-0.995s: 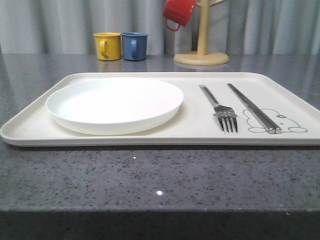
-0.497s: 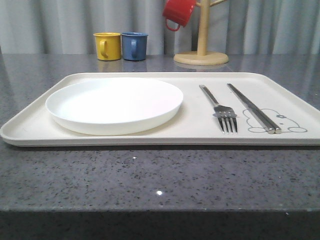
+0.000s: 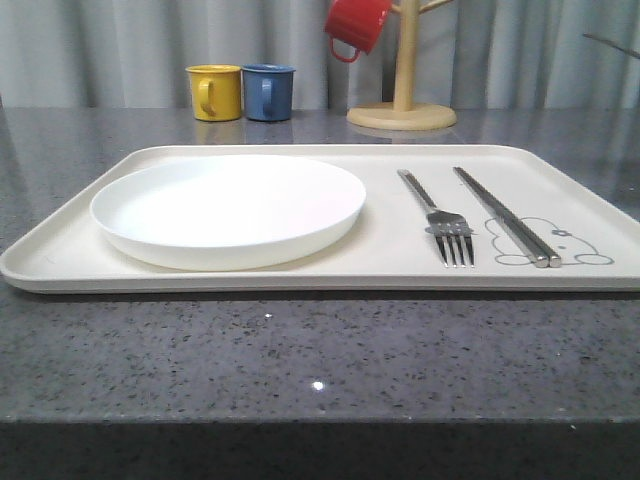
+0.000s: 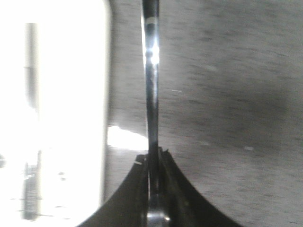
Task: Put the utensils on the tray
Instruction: 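Move the right gripper to the steel spoon and grasp it, then lower the spoon onto the tray beside the chopsticks and release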
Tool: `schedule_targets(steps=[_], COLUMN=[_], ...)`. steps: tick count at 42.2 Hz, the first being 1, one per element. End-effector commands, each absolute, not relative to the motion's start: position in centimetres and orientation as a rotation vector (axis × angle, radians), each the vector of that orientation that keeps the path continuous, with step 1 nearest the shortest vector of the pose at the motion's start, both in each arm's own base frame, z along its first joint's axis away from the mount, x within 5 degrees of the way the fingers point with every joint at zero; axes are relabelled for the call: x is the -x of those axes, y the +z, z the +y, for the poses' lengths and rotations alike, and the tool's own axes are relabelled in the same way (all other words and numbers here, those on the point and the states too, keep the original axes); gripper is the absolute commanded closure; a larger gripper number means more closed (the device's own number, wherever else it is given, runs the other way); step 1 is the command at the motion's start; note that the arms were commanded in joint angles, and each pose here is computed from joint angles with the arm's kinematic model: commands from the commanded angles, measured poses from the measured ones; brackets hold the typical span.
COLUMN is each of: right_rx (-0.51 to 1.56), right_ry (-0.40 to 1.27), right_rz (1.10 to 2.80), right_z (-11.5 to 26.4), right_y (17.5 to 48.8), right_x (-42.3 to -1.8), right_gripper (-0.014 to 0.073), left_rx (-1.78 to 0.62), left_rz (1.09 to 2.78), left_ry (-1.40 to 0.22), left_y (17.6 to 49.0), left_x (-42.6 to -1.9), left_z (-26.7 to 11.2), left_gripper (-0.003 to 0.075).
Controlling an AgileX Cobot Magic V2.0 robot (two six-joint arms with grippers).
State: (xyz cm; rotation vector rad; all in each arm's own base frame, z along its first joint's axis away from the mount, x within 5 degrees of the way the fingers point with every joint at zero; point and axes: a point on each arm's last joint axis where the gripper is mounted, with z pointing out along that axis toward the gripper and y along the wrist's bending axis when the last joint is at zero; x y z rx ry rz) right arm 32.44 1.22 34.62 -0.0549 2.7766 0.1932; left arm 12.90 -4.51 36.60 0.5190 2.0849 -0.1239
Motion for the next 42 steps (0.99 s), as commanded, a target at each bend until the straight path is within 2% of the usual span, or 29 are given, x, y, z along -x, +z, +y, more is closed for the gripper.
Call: schedule_targets(steps=[1,6,12,34,42], right_rx=[0.072,0.035,-0.043,-0.074,-0.081], right_ry=[0.263,0.301,0.315,0.295,0.319], right_rz=[2.824,2.846,2.893,3.063,3.078], right_z=[4.1,6.7,7.9,8.5,8.7], right_y=[36.4,35.8,34.5,29.6,29.1], right_x=[-30.5,-30.7,-31.3,-33.7,-34.0], right_gripper=[0.0561,0.0559,0.0559,0.0558,0.0553], left_rx=[-0.489,-0.489,-0.489,-0.489,-0.489], left_rz=[1.985,1.985,1.985,1.985,1.985], left_ry=[-0.142,-0.142,-0.142,-0.142,-0.142], left_y=[38.0,38.0,38.0,38.0,38.0], left_x=[-13.0,-13.0,-13.0,-13.0,-13.0], left_z=[-4.6,-4.6,-4.6,-4.6,-4.6], left_gripper=[0.0388,0.0388,0.0388,0.0388,0.0388])
